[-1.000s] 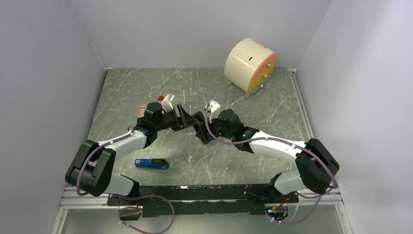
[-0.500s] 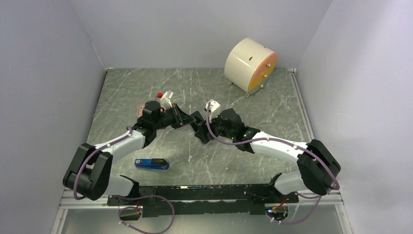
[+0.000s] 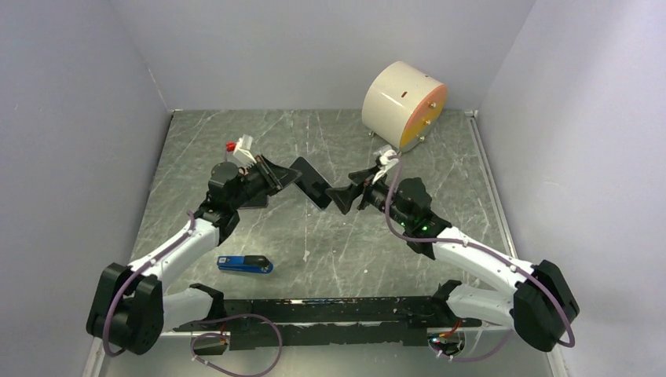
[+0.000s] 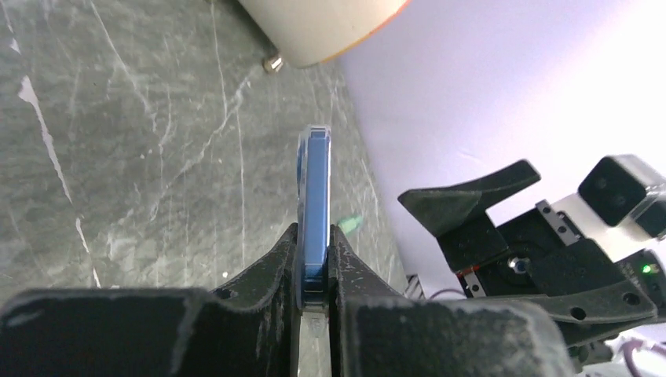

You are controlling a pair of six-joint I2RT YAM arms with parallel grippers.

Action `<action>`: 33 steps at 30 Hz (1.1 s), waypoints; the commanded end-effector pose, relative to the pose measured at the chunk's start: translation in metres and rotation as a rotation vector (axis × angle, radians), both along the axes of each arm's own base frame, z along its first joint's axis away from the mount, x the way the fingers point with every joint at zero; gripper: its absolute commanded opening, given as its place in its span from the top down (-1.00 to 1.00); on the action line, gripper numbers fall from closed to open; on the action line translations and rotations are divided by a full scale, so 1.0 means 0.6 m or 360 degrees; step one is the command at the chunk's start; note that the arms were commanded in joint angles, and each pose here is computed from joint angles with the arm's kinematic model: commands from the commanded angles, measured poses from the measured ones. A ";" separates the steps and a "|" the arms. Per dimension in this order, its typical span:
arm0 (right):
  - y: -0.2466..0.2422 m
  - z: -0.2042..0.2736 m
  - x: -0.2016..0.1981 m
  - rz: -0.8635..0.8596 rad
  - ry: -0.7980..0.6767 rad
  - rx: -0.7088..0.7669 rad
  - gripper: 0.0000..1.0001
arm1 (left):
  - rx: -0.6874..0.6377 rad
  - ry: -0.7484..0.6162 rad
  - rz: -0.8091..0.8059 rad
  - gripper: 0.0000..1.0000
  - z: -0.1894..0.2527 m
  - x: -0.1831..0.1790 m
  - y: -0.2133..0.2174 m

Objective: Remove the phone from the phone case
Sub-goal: Pick up the phone at the center of the board.

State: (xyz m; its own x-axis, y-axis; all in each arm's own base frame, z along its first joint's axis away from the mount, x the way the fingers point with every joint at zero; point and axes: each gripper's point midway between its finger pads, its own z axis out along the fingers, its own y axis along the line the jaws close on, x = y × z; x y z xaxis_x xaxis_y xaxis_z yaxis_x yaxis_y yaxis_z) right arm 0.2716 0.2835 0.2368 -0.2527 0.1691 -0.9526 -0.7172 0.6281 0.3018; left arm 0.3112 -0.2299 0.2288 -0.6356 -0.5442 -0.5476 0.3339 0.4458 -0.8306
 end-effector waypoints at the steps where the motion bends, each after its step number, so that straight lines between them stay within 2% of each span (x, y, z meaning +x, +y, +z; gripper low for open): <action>1: -0.008 0.062 -0.014 0.0034 -0.0083 0.0314 -0.95 | -0.0193 -0.0228 0.0165 0.95 0.095 0.007 0.026; 9: -0.010 0.073 -0.028 0.0126 -0.0047 0.0491 -0.90 | -0.0448 -0.0345 0.0307 0.95 0.154 -0.006 0.059; 16: 0.014 0.081 -0.043 0.0296 -0.0016 0.0588 -0.76 | -0.0621 -0.0377 0.0288 0.95 0.176 -0.029 0.066; 29: 0.024 0.092 -0.030 0.0356 0.0068 0.0706 -0.52 | -0.0693 -0.0420 0.0114 0.95 0.189 -0.053 0.048; 33: 0.028 0.113 -0.039 0.0459 0.0045 0.0769 -0.42 | -0.0705 -0.0422 0.0041 0.95 0.191 -0.062 0.039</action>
State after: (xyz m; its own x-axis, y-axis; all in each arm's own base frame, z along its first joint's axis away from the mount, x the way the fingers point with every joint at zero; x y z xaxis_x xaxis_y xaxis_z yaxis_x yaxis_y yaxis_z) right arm 0.2557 0.2965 0.2577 -0.4223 0.4412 -0.7919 -0.7536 0.3146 0.5772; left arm 0.2905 -0.2036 0.3082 -0.4870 -0.7783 -0.3962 0.4401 0.1731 -0.8811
